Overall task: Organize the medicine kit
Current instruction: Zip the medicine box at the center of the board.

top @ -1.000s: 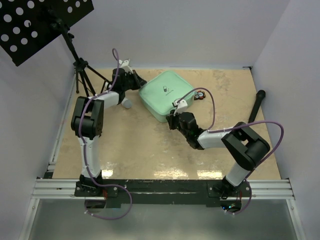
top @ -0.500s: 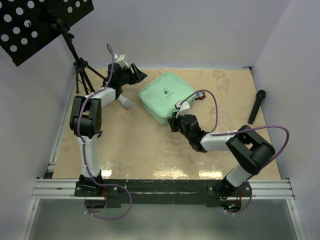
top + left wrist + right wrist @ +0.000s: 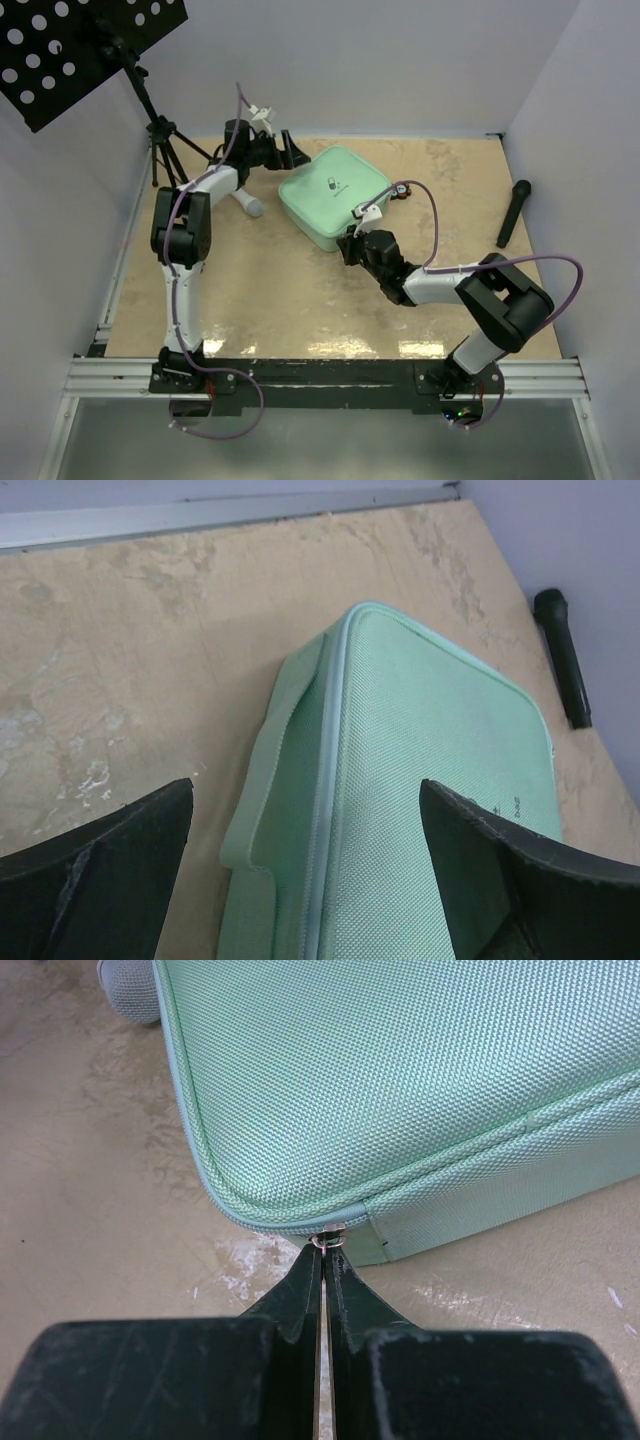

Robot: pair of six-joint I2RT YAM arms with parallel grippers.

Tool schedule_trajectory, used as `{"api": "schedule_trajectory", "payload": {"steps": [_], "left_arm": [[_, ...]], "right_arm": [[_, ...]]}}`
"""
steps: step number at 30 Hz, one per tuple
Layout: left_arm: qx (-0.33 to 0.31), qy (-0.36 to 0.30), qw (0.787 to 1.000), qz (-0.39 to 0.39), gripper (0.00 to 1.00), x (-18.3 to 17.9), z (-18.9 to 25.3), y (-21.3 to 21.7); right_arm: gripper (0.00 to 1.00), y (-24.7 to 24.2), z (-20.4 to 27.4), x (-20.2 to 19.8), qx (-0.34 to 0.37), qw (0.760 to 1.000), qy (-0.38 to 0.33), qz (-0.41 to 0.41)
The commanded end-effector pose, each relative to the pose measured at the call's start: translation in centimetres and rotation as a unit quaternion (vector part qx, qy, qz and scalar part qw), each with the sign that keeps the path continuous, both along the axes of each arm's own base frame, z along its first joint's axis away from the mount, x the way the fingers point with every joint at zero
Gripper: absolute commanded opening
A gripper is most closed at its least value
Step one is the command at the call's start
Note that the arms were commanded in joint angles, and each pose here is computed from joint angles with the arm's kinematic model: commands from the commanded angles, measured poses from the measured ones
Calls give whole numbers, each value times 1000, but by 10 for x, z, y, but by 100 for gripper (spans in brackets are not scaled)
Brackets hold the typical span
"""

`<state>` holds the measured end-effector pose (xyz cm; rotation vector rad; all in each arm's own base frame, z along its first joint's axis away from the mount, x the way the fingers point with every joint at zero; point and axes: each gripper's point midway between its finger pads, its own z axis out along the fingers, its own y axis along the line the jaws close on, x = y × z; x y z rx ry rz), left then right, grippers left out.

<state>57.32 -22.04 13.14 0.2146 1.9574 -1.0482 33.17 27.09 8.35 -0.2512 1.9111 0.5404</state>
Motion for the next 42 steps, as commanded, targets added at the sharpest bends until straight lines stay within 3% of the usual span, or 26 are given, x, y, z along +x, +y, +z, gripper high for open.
{"api": "schedule_trajectory", "payload": {"steps": [1,8,12,21,25,31,42], "left_arm": [[48,-38,994,-95,100,-18,8,-43],[112,-23,989,-96,100,-21,-17,-48],[125,-26,987,-97,88,-21,-20,-45],[135,-21,984,-115,37,-29,-33,-46],[137,-29,984,-112,0,-31,-28,-44],[93,-7,990,-103,0,-40,-22,-39],[47,33,995,85,0,-42,-18,14]], "right_arm": [[0,1,18,4,21,1000,-18,-4],[0,0,23,6,20,1000,-23,-7],[0,3,20,5,19,1000,-20,-2],[0,3,20,6,19,1000,-21,-2],[0,3,19,6,18,1000,-20,-3],[0,5,22,7,20,1000,-22,0],[0,7,25,7,4,999,-31,9]]}}
